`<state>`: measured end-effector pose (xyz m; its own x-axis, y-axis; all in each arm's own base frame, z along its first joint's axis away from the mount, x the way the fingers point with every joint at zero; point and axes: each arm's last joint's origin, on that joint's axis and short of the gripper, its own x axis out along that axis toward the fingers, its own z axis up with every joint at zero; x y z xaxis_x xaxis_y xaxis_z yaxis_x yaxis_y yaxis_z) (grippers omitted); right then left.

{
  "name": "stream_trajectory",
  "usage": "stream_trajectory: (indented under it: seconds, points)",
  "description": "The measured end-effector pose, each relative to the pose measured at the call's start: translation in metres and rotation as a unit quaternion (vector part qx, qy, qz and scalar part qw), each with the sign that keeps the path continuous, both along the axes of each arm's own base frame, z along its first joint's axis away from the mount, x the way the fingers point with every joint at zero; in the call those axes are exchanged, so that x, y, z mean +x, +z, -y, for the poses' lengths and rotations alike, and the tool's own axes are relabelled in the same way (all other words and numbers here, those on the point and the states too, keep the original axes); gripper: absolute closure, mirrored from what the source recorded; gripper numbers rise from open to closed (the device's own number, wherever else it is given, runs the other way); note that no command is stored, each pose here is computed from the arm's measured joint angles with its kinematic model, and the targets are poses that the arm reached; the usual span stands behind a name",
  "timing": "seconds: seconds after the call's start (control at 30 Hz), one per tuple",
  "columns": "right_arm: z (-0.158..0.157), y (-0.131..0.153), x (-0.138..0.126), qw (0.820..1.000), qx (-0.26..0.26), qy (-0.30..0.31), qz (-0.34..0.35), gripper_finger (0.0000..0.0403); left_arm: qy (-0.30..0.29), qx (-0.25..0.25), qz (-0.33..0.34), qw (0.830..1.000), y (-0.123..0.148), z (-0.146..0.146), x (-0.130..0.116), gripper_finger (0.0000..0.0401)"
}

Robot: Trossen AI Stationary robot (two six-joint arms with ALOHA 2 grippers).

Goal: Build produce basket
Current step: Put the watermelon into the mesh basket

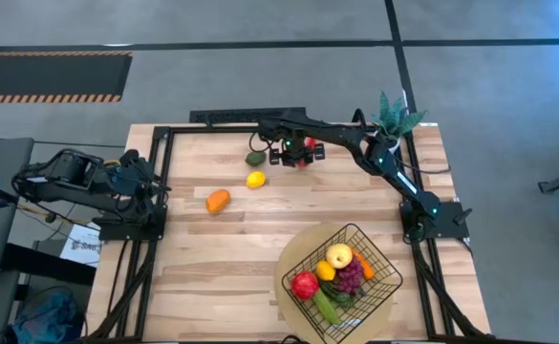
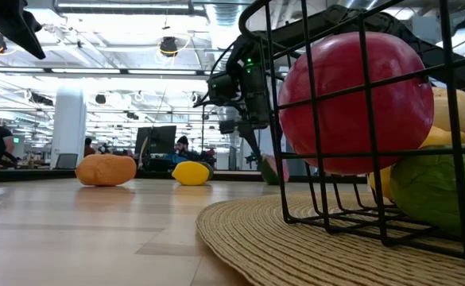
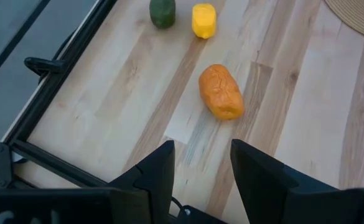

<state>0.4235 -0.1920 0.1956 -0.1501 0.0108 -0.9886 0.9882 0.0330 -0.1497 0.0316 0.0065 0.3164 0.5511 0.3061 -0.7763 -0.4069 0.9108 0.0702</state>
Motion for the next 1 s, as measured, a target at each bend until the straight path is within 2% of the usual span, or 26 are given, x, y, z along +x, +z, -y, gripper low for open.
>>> stream_trajectory:
  seconds: [0.13,0.43,0.53,0.8,0.9,1.0]
  points:
    - [-0.001,0.0,0.0,1.0,-0.006,0.0,-0.003,0.0234,-0.003,-0.005,-0.001,1.0,0.0,0.0,0.0,0.0255]
    - [-0.005,0.0,0.002,1.0,-0.013,0.018,-0.007,0.0358,-0.007,-0.012,0.003,1.0,0.0,0.001,0.001,0.0255]
    - [-0.008,0.0,0.003,0.999,-0.011,0.031,-0.006,0.0387,-0.007,-0.012,0.004,1.0,0.0,0.001,0.001,0.0255]
    - [-0.025,0.005,0.009,0.998,-0.014,0.069,-0.002,0.0397,-0.007,-0.012,0.006,1.0,0.001,0.001,0.001,0.0255]
    - [-0.04,0.026,0.012,0.995,-0.037,0.089,0.018,0.04,-0.007,-0.012,0.005,1.0,0.001,0.001,0.001,0.0255]
    - [-0.058,0.062,0.007,0.991,-0.074,0.1,0.049,0.04,-0.007,-0.012,0.005,1.0,0.001,0.001,0.001,0.0255]
